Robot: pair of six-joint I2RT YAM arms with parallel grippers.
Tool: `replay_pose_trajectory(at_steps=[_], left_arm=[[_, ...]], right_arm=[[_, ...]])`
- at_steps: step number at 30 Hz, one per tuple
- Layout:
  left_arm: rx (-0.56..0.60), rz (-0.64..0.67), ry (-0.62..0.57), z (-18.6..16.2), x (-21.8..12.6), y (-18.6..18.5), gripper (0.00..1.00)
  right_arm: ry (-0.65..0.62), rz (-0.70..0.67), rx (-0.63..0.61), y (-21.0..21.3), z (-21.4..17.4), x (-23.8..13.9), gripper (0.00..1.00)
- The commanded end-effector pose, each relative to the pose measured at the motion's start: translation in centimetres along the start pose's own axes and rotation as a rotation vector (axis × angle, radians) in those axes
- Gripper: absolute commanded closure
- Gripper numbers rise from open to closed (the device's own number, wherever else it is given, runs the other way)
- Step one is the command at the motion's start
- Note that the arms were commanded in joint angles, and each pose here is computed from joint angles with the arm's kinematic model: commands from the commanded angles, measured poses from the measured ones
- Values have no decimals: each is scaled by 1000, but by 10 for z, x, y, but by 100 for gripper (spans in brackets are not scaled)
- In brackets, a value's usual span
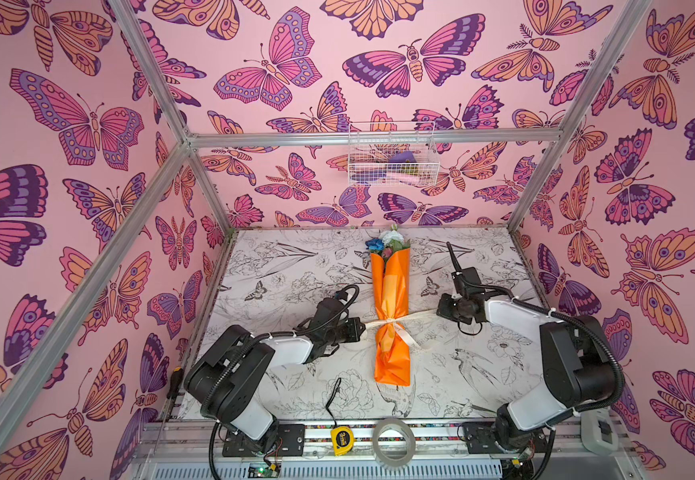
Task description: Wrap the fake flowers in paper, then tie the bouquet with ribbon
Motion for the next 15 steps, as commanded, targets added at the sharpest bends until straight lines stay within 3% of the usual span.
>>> replay_pose_trajectory(at_steps=[1, 11, 15], left_arm=[[-109, 302, -24, -7, -9, 56, 100], [62, 29, 3, 29, 3, 1, 100], [160, -30, 23, 41, 4, -17, 83]], right_arm=[[-68, -279, 47, -43, 14, -9, 100], [-147, -29, -76, -14, 33, -31, 100], [-159, 25, -116, -4, 38, -41, 100]])
Point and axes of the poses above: each gripper's point midway between its finger pads, its own x axis out along the fingers, its own y axis along the line the jaws close on, z = x × y, the point moved 10 cm from there along -x, back along the fingers, and after that the axes turned 12 degrees about -x, right-handed, at the moved point
